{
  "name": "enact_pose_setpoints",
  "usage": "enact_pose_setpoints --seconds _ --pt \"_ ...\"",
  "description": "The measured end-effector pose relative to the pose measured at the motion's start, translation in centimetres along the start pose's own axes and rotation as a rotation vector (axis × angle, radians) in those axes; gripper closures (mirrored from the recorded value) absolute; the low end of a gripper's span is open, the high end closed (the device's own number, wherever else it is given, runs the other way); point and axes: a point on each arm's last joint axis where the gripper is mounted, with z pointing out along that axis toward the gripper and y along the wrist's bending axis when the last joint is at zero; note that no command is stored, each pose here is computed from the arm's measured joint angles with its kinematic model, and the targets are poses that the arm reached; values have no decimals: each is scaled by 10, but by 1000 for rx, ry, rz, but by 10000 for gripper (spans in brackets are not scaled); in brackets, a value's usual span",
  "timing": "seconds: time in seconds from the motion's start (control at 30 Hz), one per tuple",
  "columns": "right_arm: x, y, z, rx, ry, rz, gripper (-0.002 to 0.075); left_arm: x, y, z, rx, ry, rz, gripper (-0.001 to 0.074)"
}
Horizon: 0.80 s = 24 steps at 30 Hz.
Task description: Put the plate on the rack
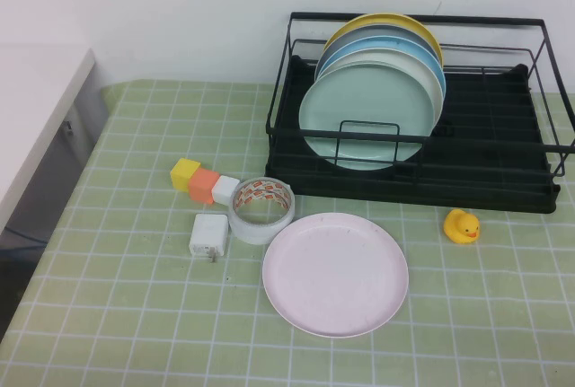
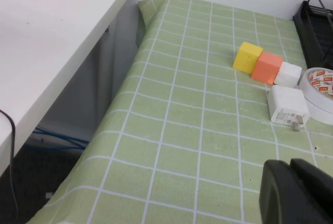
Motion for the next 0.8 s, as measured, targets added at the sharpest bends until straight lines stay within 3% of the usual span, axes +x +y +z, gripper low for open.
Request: enact_pose_setpoints --seconds 0.4,0.53,0.63,0.8 --pt "0 0 0 -1 0 1 716 0 0 0 4 1 -46 737" --pt "0 0 0 -2 0 5 716 0 -2 0 21 -4 -125 737" --pt "0 0 0 -3 0 7 716 -1 -5 0 54 -7 -239 736" --pt "0 2 0 -20 -1 46 716 -3 -14 -1 160 19 -643 737"
